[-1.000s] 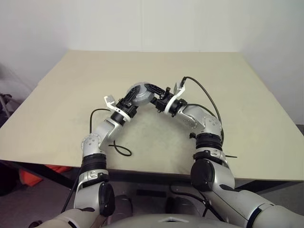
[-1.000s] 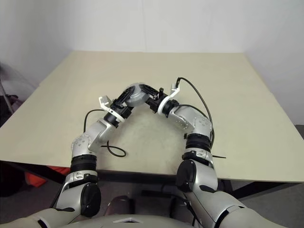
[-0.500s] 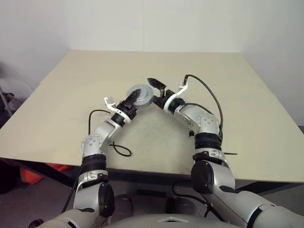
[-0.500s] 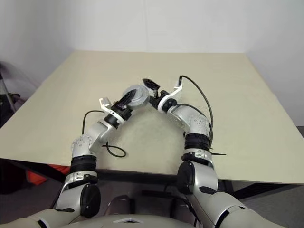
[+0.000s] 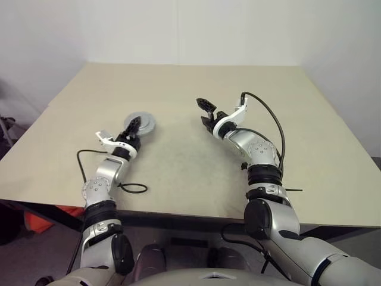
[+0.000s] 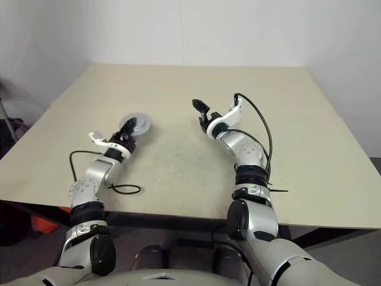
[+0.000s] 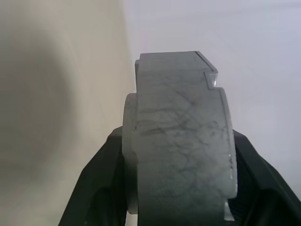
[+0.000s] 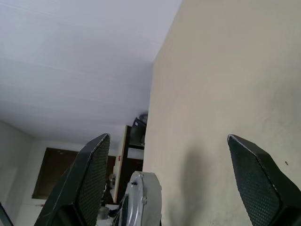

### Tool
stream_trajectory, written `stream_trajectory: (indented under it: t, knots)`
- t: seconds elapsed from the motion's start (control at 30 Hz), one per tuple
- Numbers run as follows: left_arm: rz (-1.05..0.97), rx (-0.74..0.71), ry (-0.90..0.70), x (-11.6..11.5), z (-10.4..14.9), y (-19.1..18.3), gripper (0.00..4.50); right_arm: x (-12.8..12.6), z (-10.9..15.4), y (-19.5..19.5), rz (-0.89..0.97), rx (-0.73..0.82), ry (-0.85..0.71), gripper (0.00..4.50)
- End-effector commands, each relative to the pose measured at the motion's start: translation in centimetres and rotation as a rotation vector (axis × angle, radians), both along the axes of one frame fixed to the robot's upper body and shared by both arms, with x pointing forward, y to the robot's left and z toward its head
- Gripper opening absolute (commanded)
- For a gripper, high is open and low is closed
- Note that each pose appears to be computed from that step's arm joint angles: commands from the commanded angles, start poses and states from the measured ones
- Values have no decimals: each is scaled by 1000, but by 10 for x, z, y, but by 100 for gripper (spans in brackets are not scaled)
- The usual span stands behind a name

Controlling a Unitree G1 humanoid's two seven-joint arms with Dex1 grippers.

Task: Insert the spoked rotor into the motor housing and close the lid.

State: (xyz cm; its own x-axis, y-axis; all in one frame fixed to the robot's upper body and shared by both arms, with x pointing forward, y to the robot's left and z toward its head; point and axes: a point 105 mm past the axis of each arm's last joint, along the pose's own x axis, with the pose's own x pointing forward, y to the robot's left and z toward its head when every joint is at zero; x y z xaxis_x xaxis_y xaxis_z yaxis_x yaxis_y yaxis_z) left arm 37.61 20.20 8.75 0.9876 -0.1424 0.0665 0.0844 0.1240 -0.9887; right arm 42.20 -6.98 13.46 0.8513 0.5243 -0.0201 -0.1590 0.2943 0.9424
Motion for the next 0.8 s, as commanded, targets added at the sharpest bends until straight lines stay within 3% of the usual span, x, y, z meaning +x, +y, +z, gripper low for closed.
stream_trajectory:
  t: [0.03,0.47,0.6,0.8]
  knots:
    - [113,55,2,-1,8,30,228,4,19,-5,-9,2,-64,448]
    - [229,138,171,-2,-16,60,228,3,17,3,10,-12,-62,448]
    - [297,181,195,-6,-15,79,340,3,14,5,17,-16,-51,450]
    - [424,248,194,-12,-1,120,340,5,10,8,35,-33,-35,450]
